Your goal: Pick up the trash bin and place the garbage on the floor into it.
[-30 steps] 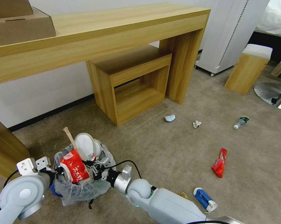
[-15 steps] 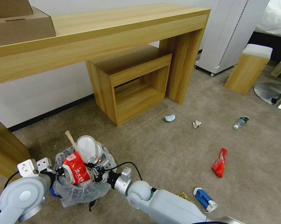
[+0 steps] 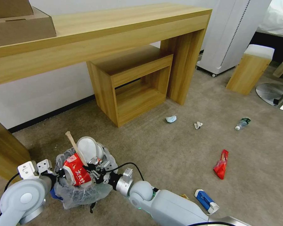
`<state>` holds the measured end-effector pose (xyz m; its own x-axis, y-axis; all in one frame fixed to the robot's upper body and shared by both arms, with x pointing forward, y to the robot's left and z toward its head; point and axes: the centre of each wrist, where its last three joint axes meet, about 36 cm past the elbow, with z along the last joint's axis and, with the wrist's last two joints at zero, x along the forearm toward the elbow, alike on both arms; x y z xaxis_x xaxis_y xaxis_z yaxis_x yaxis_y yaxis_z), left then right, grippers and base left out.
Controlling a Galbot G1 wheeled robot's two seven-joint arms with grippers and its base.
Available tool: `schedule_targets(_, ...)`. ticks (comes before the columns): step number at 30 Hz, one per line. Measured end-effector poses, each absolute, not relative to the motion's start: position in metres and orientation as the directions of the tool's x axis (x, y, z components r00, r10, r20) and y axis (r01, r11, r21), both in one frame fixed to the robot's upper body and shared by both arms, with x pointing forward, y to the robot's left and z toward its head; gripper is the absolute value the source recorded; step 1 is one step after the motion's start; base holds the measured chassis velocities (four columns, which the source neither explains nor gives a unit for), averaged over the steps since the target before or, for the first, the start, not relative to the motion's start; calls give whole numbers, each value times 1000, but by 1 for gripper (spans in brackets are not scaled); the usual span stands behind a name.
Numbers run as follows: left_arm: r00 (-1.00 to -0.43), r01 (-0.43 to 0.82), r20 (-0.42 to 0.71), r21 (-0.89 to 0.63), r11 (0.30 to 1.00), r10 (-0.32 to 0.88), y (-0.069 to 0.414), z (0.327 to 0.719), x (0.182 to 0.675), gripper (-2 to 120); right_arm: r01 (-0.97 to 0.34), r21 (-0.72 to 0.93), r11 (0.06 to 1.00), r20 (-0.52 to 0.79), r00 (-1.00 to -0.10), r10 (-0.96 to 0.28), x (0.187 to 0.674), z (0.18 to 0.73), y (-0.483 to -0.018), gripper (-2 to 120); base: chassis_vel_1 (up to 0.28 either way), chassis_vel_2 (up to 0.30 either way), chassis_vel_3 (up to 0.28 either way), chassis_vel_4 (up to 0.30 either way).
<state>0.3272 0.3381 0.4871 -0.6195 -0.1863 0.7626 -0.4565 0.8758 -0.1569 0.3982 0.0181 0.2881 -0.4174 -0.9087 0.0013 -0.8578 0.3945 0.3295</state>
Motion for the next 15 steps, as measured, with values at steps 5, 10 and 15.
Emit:
schedule_targets(5, -619, -455, 763, -158, 876, -184, 338, 486, 327, 0, -857, 336, 391, -10, -419, -908, 402, 292, 20, 55, 0, 0, 0, 0)
schedule_targets(10, -619, -455, 763, -158, 876, -184, 337, 486, 327, 0, -856, 334, 395, -29, -428, -903, 409, 298, 21, 72, 0, 0, 0, 0)
schedule_targets(15, -617, -455, 765, -156, 877, -184, 338, 486, 327, 0, -847, 363, 389, -114, -455, -883, 425, 320, 23, 92, 0, 0, 0, 0)
